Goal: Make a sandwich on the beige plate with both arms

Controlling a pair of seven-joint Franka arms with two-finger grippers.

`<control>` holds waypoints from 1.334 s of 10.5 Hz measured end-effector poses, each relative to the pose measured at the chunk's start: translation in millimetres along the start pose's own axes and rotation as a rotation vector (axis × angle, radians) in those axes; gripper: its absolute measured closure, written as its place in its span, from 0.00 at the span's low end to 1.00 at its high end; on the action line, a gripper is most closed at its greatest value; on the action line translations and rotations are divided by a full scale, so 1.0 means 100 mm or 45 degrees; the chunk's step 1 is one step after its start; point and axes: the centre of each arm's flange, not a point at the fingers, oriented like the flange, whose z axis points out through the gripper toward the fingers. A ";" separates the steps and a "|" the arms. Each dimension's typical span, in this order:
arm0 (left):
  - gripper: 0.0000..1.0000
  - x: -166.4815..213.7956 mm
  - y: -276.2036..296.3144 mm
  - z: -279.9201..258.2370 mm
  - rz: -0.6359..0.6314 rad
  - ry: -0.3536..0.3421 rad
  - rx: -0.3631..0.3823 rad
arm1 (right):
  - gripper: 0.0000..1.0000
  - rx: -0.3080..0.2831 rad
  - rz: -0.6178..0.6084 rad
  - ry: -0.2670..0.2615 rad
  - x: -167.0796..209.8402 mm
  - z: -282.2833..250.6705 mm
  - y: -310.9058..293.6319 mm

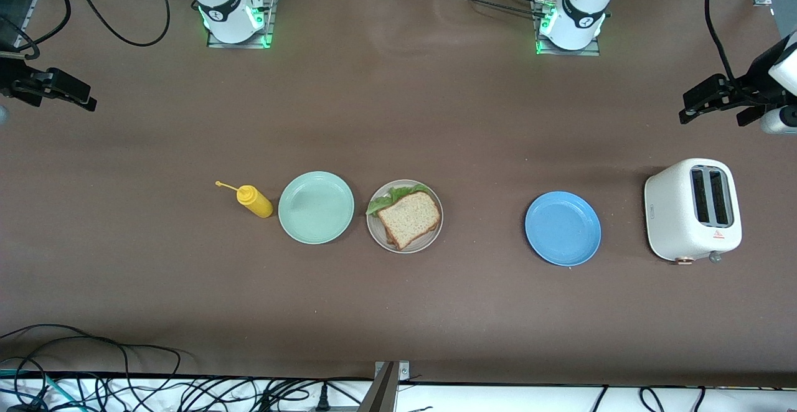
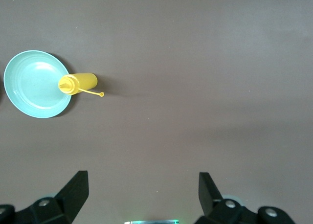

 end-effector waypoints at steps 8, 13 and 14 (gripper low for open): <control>0.00 0.04 -0.03 0.07 -0.006 -0.018 0.000 | 0.00 -0.002 -0.003 0.028 0.04 0.00 -0.01; 0.00 0.04 -0.05 0.08 -0.011 -0.019 0.000 | 0.00 -0.001 -0.006 0.054 0.07 -0.01 -0.02; 0.00 0.04 -0.05 0.08 -0.011 -0.019 0.000 | 0.00 0.000 -0.008 0.075 0.09 -0.02 -0.03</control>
